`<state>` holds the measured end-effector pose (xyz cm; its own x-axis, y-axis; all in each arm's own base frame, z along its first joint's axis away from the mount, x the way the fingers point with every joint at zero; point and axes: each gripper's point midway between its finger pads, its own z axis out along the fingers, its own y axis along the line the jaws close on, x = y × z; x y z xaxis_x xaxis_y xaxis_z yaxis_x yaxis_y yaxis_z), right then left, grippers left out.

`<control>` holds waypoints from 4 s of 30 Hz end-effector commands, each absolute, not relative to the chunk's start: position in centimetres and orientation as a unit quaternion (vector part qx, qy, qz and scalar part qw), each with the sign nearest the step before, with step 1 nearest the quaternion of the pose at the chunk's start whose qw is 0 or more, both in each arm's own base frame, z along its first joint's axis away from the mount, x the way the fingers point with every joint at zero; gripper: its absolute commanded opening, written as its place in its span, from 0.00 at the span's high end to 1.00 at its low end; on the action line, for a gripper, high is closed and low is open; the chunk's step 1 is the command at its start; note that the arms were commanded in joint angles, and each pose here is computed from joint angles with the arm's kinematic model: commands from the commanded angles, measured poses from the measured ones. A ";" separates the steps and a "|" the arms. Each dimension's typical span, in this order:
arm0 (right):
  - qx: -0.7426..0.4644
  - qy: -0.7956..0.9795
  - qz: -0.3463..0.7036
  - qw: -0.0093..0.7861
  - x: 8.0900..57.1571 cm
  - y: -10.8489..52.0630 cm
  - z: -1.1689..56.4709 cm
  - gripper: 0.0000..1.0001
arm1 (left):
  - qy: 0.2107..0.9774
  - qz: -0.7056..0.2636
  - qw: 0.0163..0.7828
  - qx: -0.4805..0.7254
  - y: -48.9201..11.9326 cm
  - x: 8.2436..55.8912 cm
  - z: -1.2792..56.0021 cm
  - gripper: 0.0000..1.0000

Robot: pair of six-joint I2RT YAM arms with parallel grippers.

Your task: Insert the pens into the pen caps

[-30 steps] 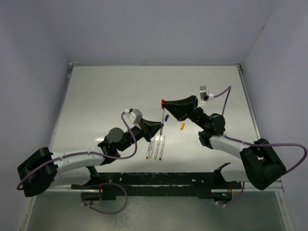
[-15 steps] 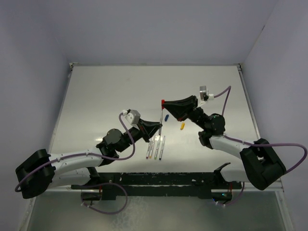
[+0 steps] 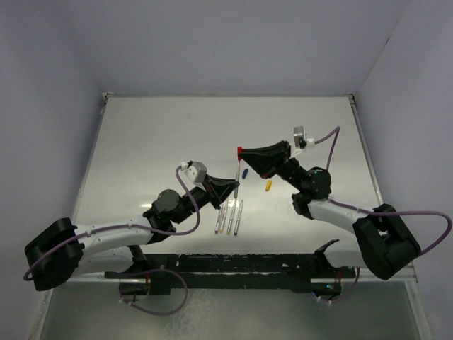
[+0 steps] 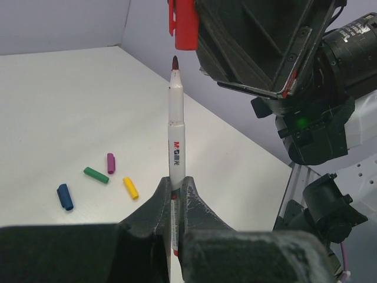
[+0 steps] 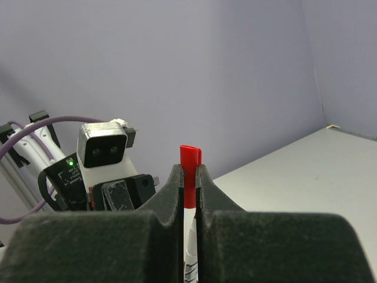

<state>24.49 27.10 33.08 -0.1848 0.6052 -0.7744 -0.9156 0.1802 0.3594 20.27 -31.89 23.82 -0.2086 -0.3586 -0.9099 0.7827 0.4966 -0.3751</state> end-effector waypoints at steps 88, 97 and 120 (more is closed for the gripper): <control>-0.203 0.665 0.512 0.505 23.6 29.3 18.2 1.00 | 0.382 -0.433 0.804 0.142 -28.9 22.2 44.7 1.00; -0.207 0.690 0.488 0.493 23.5 29.5 16.7 1.00 | 0.370 -0.428 0.813 0.141 -28.4 21.9 45.5 1.00; -0.185 0.524 0.467 0.688 24.1 26.2 37.3 0.26 | 0.569 -0.443 0.667 0.188 -29.8 21.1 27.2 1.00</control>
